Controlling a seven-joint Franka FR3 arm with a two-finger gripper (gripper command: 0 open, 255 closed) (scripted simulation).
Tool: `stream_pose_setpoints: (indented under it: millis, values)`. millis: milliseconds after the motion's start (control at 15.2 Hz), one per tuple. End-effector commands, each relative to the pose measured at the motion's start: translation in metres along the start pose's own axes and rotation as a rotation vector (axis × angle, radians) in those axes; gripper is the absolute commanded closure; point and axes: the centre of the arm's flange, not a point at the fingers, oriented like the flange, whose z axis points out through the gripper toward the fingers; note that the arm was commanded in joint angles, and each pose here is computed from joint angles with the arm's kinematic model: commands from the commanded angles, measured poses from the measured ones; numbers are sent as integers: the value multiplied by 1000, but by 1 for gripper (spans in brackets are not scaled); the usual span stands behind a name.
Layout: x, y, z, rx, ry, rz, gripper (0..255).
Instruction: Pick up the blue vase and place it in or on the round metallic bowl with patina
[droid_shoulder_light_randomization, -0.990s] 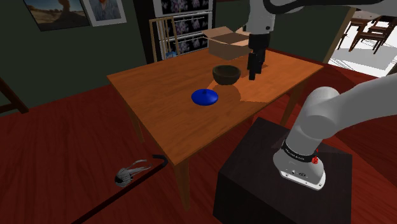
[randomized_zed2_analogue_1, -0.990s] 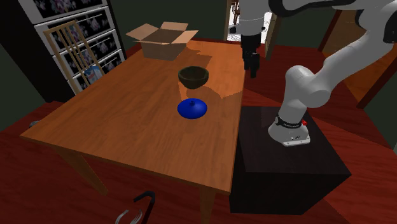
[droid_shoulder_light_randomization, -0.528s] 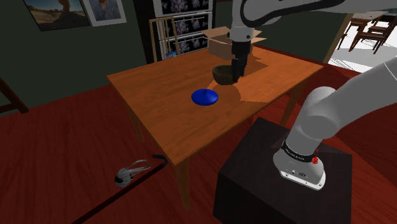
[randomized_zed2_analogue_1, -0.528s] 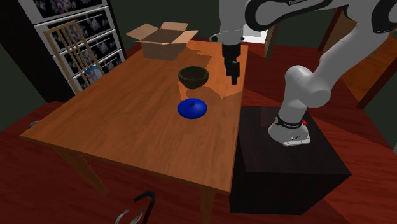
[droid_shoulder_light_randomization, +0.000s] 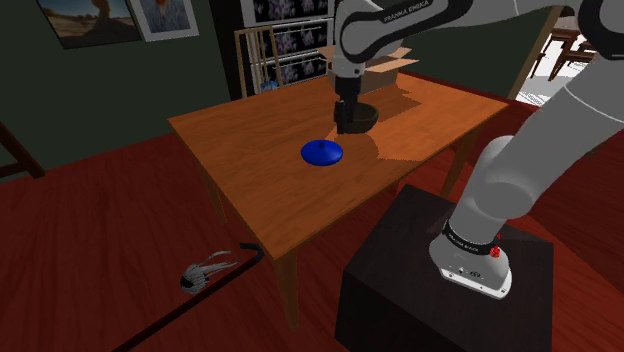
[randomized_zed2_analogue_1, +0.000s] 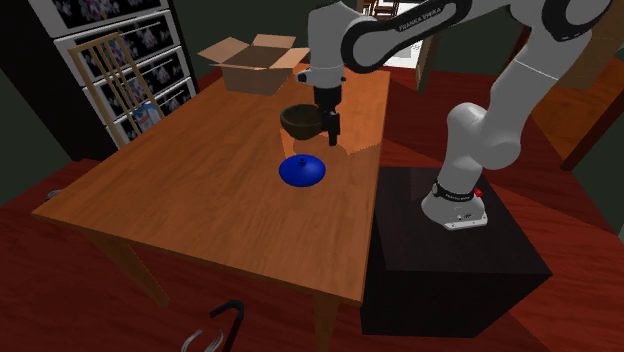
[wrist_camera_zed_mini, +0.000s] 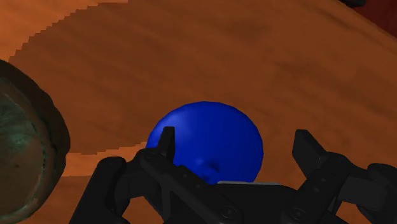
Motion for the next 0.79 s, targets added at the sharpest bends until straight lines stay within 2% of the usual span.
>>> stream_pose_setpoints:
  millis: [0,330,726]
  values:
    - [23,1,6,-6,13,-21,0]
    - [80,11,26,-19,43,-71,0]
    - [83,12,53,-20,44,-72,0]
